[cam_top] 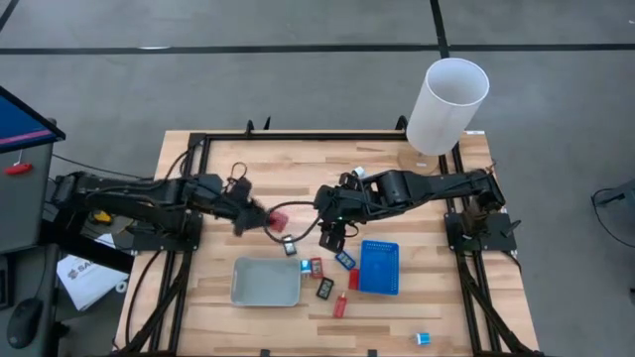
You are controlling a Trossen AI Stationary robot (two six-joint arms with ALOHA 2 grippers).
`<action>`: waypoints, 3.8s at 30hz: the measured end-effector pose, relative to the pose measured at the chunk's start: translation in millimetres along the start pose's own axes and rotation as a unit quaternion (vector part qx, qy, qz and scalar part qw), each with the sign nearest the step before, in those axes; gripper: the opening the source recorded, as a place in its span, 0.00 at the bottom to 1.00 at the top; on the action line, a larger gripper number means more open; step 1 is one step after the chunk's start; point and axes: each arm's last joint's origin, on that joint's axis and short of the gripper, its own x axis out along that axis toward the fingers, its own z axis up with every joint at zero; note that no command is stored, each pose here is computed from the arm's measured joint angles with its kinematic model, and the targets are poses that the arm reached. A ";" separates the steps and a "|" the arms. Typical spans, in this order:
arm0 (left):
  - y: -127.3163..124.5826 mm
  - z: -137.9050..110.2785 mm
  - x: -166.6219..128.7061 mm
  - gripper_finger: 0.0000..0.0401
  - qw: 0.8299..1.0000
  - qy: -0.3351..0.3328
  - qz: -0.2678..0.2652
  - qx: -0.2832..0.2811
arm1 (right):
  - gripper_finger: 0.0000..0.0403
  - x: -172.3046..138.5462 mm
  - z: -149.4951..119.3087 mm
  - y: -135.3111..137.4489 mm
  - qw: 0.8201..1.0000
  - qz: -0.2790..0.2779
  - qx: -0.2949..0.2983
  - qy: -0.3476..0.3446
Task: Pick & Place Office items
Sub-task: Put the top red charger adapter into the gray bin
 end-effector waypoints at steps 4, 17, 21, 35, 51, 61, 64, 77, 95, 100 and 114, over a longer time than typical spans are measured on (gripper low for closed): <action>-17.4 -14.7 -14.5 0.31 0.996 0.039 -0.059 0.046 | 0.56 -2.7 -2.3 2.2 1.000 -0.006 0.012 0.000; -53.2 -86.8 -26.3 0.30 0.956 0.236 -0.134 0.110 | 0.55 -11.7 -23.1 21.8 0.998 -0.012 0.029 0.046; -58.7 -107.2 -21.9 0.31 0.947 0.249 -0.121 0.162 | 0.55 -17.4 -33.8 32.3 0.997 -0.014 0.041 0.065; -67.3 -110.2 20.9 0.30 0.915 0.214 -0.003 0.342 | 0.55 -32.1 -59.4 54.3 0.990 -0.030 0.095 0.104; -61.7 -77.3 69.5 0.30 0.872 0.335 0.177 0.310 | 0.55 -84.7 -75.2 44.3 0.994 -0.048 0.088 0.049; -48.3 -96.4 95.7 0.30 0.857 0.345 0.230 0.307 | 0.55 -118.6 -81.2 32.8 0.994 -0.027 0.107 0.004; -47.7 -100.8 98.8 0.30 0.848 0.352 0.224 0.325 | 0.53 -120.1 -81.8 32.7 0.995 -0.025 0.100 0.003; -44.2 -109.3 114.0 0.31 0.837 0.357 0.201 0.362 | 0.50 -121.2 -82.5 33.3 0.998 -0.023 0.061 0.004; -30.5 -119.1 113.7 0.31 0.834 0.369 0.216 0.350 | 0.50 -122.2 -83.9 34.9 0.998 -0.020 0.058 0.004; -27.9 -121.5 113.9 0.31 0.836 0.372 0.210 0.344 | 0.50 -122.2 -83.9 34.9 0.998 -0.020 0.059 0.004; -22.3 -126.1 114.1 0.31 0.841 0.369 0.207 0.339 | 0.50 -122.2 -83.9 35.0 0.998 -0.020 0.063 0.003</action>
